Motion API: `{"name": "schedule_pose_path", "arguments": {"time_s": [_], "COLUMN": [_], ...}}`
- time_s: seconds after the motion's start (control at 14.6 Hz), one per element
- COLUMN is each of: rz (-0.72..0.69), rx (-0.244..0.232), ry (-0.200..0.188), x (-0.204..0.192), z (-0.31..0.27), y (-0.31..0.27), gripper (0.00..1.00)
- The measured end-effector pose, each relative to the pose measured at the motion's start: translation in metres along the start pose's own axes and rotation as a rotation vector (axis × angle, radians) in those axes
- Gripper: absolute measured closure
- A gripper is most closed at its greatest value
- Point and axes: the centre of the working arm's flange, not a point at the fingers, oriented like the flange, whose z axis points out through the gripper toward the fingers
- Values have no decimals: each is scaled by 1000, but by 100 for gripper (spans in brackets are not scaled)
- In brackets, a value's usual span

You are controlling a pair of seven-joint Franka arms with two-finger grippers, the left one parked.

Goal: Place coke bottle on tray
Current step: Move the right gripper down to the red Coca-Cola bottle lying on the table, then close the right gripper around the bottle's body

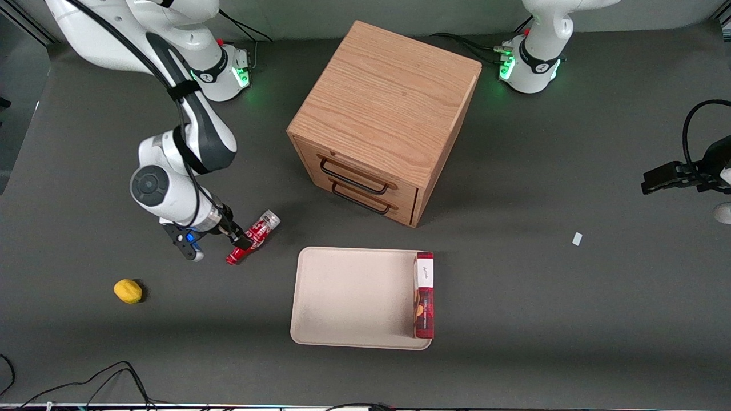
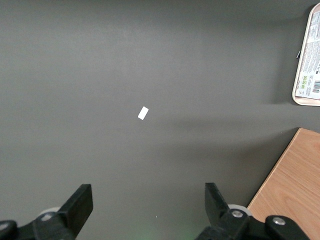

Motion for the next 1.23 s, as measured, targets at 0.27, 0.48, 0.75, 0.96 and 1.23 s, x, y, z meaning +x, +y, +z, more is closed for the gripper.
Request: {"name": "schedule_pose_path", "arguments": {"time_s": [0.27,0.48,0.75,0.96,1.23], "rz": [17,20,21,21,16], "rx": [-7,-33,-40,-38,-31], "ry": [-21,-40,-46,-44,-37], "x": [3,2,2,3,4], "z": [53,74,83,87,93], "y": [0,3,4,5,5], "gripper": [0,0,0,0,12]}}
